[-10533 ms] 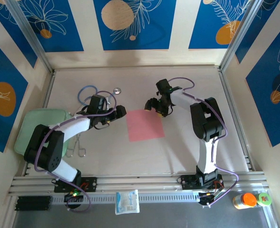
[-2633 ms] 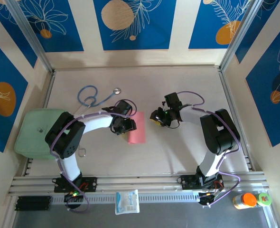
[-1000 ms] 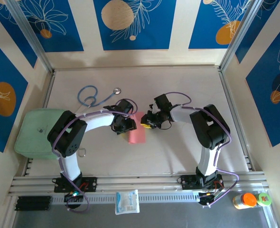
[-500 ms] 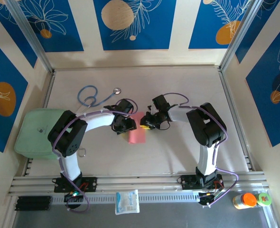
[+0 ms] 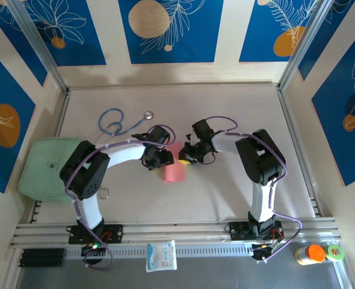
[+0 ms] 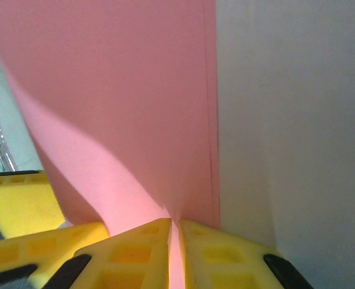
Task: Fold a paper plane with a square sheet of paper (pick it up from the middle)
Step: Hold the square sheet of paper at the center of the table.
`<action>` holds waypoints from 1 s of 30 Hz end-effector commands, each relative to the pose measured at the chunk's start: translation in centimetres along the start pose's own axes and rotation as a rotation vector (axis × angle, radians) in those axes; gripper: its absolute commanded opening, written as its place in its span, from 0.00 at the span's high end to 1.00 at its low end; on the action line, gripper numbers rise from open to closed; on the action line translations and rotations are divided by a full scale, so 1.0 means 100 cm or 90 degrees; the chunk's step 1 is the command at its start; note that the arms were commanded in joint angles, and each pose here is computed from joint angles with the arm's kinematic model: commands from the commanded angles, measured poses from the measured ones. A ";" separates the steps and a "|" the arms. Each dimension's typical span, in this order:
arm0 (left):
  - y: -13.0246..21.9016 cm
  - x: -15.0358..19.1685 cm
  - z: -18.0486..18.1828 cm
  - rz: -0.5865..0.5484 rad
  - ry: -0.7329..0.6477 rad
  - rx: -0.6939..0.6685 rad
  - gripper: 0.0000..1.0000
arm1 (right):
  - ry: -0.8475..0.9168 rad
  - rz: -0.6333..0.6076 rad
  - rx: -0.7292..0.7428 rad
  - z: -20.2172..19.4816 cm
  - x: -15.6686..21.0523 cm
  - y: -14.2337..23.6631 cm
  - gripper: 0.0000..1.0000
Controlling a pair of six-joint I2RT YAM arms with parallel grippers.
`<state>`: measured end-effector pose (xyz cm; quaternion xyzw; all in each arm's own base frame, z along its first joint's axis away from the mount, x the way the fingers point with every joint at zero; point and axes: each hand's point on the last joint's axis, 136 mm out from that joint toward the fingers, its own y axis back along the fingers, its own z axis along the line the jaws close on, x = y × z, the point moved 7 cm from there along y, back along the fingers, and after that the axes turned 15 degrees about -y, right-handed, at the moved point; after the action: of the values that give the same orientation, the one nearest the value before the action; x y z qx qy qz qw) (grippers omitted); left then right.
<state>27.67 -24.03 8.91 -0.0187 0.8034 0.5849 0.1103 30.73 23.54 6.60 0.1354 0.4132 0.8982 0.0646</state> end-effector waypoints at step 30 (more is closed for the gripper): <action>0.001 -0.023 -0.027 -0.011 -0.075 0.188 0.86 | -0.033 0.019 0.243 -0.050 -0.003 -0.022 0.89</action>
<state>29.16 -27.01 10.77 0.0270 0.8631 0.4720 0.1774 31.32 24.00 6.85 0.1403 0.4622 0.8750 0.0340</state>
